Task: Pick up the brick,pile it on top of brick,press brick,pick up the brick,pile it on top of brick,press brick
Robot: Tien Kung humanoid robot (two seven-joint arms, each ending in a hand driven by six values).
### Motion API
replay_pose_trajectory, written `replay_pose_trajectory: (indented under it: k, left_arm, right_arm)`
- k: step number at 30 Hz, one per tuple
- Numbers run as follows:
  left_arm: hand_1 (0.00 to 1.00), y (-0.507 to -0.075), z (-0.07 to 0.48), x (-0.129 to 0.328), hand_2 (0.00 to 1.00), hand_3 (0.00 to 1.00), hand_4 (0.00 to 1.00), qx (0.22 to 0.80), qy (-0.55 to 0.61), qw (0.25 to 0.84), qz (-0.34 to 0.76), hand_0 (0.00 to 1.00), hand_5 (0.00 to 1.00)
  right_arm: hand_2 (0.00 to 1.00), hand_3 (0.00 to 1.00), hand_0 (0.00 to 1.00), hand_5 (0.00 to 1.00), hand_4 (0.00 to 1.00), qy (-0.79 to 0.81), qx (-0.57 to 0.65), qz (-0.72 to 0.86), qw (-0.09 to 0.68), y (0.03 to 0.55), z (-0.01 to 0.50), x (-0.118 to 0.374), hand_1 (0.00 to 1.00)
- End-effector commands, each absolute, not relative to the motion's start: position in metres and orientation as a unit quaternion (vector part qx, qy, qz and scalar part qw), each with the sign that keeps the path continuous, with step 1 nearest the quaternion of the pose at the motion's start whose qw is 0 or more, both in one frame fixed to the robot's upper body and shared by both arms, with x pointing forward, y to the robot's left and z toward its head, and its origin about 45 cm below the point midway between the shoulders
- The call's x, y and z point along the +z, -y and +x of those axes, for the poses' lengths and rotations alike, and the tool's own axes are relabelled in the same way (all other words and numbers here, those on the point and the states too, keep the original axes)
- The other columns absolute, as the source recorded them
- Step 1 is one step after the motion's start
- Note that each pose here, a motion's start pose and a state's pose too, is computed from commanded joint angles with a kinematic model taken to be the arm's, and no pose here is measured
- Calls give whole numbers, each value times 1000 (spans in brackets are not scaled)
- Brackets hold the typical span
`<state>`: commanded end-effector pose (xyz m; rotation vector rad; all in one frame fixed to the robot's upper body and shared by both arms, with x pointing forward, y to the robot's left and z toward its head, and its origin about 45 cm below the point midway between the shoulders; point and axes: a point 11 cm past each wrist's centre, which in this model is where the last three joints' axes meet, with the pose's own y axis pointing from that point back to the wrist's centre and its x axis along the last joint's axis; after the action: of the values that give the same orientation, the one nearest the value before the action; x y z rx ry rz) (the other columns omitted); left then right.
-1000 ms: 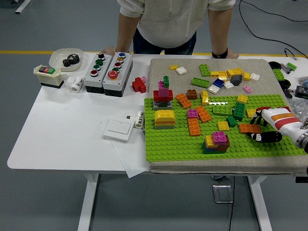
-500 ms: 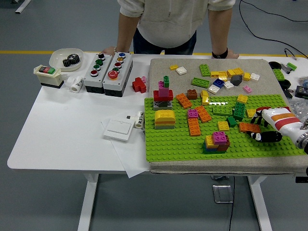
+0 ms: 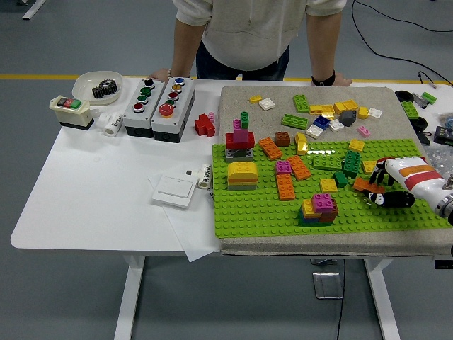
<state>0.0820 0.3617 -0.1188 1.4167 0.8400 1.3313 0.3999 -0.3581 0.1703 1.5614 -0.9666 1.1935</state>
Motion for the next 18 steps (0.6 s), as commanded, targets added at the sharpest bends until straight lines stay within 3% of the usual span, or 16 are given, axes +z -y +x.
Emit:
replay_pose_trajectory:
  k: [18]
  left_arm:
    - [816,-362,79,-119,809,595,678,544,-345,489,587,847,682]
  right_arm:
    - [487,514,186,438,691,387,496,633,452,357,396,172,386]
